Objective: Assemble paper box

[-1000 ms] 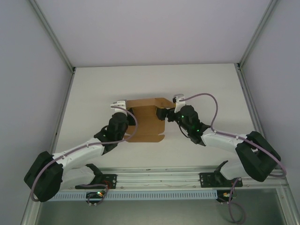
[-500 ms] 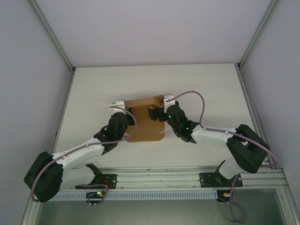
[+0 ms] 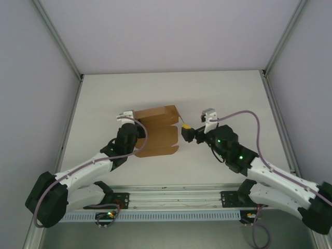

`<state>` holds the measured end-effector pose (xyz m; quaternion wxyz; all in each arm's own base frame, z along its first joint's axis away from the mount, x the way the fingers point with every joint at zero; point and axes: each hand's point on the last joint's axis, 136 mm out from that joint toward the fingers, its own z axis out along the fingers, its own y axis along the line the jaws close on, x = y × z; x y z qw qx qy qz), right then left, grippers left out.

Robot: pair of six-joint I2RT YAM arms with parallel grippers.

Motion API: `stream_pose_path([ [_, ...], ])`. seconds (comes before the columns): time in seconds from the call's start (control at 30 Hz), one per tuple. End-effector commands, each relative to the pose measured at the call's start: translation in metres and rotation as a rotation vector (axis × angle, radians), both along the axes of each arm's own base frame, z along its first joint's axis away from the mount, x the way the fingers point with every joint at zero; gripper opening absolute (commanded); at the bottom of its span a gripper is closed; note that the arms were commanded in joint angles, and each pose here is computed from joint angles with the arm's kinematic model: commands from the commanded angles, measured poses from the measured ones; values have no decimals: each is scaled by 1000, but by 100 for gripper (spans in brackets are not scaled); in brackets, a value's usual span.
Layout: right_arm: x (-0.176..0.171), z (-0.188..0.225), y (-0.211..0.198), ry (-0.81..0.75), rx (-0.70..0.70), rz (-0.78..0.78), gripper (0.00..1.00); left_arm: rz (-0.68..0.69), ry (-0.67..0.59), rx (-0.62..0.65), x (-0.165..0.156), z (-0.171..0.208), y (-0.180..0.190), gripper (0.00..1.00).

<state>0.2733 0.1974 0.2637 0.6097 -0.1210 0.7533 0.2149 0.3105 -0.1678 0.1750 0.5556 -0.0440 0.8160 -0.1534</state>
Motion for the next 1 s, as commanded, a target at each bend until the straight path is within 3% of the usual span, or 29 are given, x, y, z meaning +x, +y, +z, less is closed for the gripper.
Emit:
stream_pose_path([
  [0.0,3,-7,-35,44,-37,-93,100,-29,-1,-19,-3,3,-1,0],
  [0.23,54,-24,-74,236,-8,-174,92,-79,-10,-18,-8,6,-6,0],
  [0.37,74,-35,-36,290,-80,19,88,-100,-11,-22,-9,7,-9,0],
  [0.47,88,-55,-17,372,-110,82,79,-96,-17,-27,-9,9,-8,0],
  [0.57,86,-67,4,408,-146,169,72,-78,-13,-27,-8,9,-5,0],
  [0.73,62,-63,50,381,-147,373,71,-64,-3,-29,-6,6,-4,0],
  [0.97,51,-57,81,361,-111,468,68,-85,12,-35,-3,5,-12,0],
])
